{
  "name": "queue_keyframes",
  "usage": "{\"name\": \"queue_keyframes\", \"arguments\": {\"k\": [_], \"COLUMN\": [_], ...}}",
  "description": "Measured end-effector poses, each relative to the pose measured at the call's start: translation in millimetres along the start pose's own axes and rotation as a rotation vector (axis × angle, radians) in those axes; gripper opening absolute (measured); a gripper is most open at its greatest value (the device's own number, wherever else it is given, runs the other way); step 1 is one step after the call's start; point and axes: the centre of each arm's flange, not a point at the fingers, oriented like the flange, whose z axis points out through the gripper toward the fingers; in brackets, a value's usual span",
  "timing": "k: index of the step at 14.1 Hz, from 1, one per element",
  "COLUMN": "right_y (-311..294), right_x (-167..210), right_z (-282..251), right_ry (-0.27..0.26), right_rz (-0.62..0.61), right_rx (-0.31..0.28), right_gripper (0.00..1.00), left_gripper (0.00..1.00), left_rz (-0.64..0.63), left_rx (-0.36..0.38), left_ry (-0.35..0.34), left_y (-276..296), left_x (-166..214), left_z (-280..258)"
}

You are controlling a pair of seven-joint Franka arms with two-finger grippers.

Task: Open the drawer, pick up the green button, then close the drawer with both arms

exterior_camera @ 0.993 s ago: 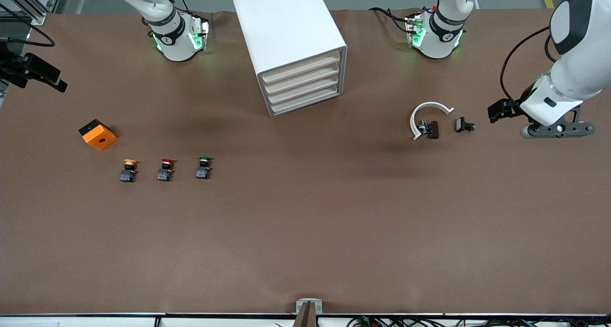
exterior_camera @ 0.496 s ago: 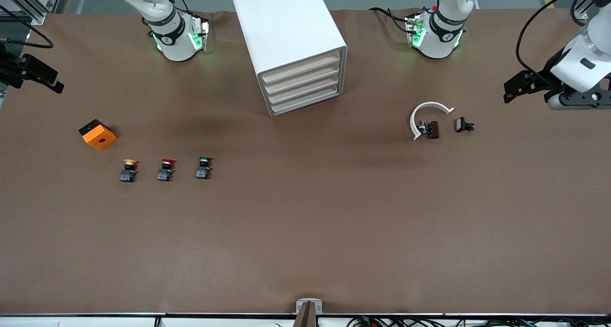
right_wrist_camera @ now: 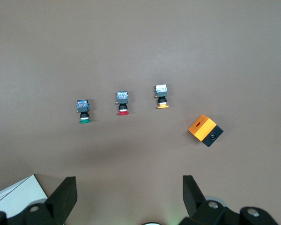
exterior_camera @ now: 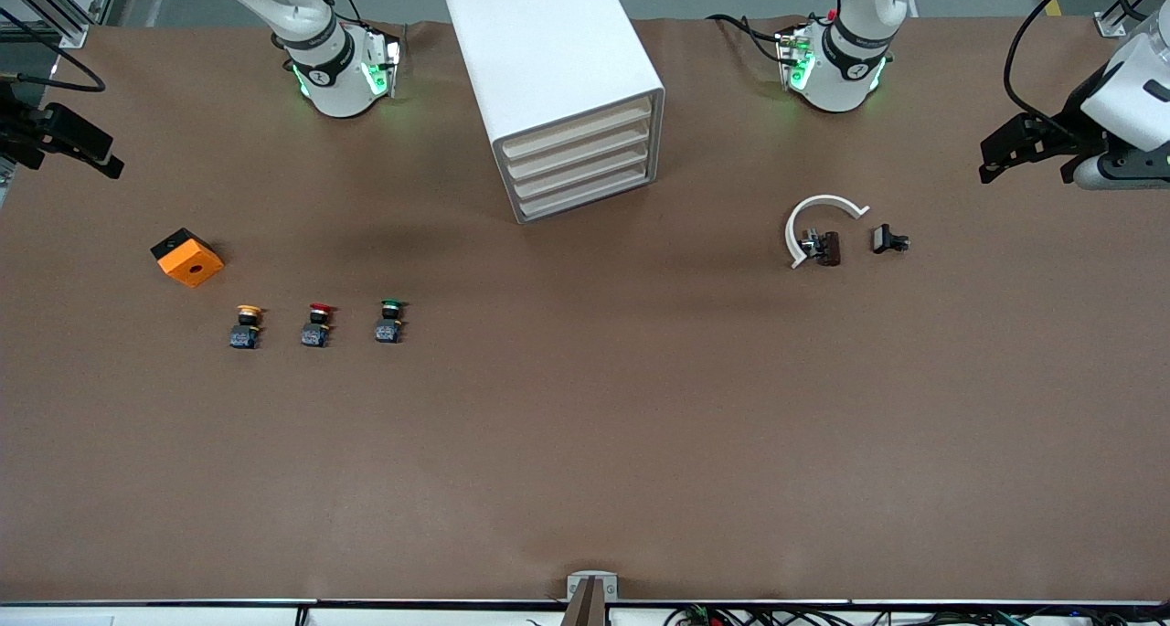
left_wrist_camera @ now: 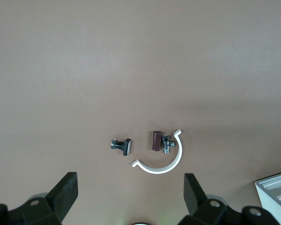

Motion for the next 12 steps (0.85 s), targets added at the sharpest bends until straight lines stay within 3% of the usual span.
{"name": "queue_keyframes", "arguments": {"k": [4,12], "right_y": [0,0], "right_x": [0,0], "right_z": [0,0], "right_ry": [0.000,-0.001], "right_rz": [-0.001,-0.001], "right_rx": [0.000,-0.001], "right_gripper": [1.00,1.00], "left_gripper": [1.00,1.00], "left_rz": [0.018,0.015], "left_rx": [0.002,-0.002], "left_ry": [0.023,0.005], "left_y": [10,9], "left_x": [0,-1], "left_z": [-14,-12]}}
